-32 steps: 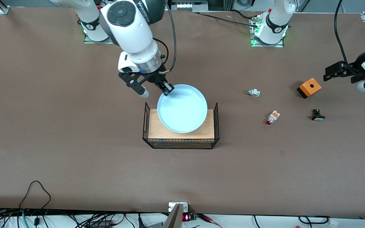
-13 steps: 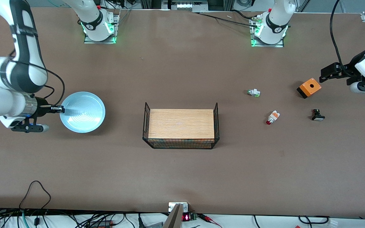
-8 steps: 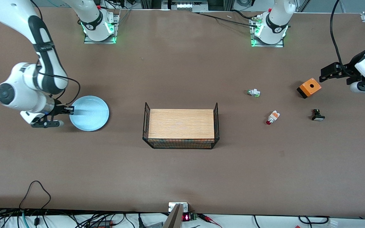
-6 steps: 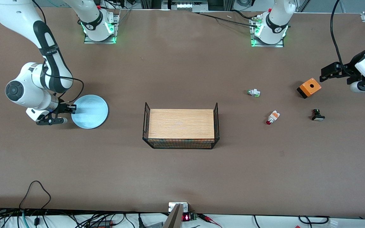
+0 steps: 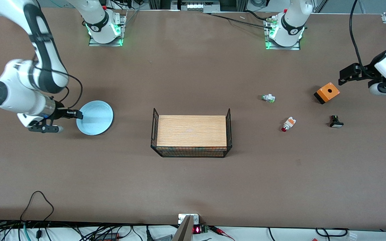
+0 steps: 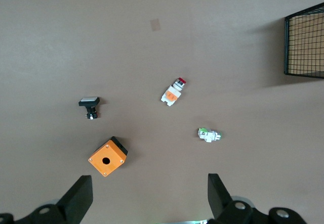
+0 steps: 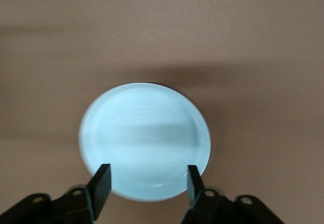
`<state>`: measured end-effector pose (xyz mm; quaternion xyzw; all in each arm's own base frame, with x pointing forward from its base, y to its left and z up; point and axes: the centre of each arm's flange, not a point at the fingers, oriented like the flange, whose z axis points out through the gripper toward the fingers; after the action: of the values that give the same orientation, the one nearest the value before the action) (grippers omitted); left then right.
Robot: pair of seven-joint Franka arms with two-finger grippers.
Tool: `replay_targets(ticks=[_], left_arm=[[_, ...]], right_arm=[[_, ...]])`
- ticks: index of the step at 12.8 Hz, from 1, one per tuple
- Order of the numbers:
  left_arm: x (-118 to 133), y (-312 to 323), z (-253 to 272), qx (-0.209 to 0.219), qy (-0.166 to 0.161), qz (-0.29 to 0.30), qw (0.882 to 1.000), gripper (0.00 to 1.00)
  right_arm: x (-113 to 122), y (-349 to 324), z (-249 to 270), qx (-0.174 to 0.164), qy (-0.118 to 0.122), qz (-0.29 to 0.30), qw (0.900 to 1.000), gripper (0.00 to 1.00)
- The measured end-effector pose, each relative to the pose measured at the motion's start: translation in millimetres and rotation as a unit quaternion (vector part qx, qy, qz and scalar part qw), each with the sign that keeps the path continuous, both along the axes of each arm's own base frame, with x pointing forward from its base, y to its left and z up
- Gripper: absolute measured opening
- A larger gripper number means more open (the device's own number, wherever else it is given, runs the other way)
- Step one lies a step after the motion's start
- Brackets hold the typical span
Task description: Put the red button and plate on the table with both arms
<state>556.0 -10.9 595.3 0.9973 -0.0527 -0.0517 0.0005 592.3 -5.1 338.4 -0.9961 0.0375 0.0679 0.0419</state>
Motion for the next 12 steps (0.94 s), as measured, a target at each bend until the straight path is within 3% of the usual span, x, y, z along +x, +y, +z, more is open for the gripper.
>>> replay_targets(ticks=[2, 3, 7, 10, 12], left_arm=[[-0.4, -1.6, 0.5, 0.0, 0.0, -0.002, 1.0, 1.0], [-0.5, -0.9, 0.6, 0.0, 0.0, -0.001, 1.0, 1.0], [-0.7, 0.3, 0.4, 0.0, 0.001, 0.0, 1.0, 1.0], [-1.2, 0.5, 0.2, 0.0, 0.003, 0.0, 1.0, 1.0], [-2.1, 0.5, 1.7, 0.0, 0.002, 0.0, 1.0, 1.0]], right_arm=[[12.6, 21.4, 63.6, 0.005, 0.004, -0.006, 1.0, 0.97], [17.4, 33.3, 91.8, 0.0, 0.005, 0.002, 1.0, 1.0], [17.8, 68.0, 182.2, -0.039, -0.006, 0.04, 0.998, 1.0], [8.1, 45.1, 232.7, -0.044, -0.039, 0.041, 0.997, 1.0], [5.0, 14.7, 238.9, -0.045, -0.036, 0.047, 0.997, 1.0]])
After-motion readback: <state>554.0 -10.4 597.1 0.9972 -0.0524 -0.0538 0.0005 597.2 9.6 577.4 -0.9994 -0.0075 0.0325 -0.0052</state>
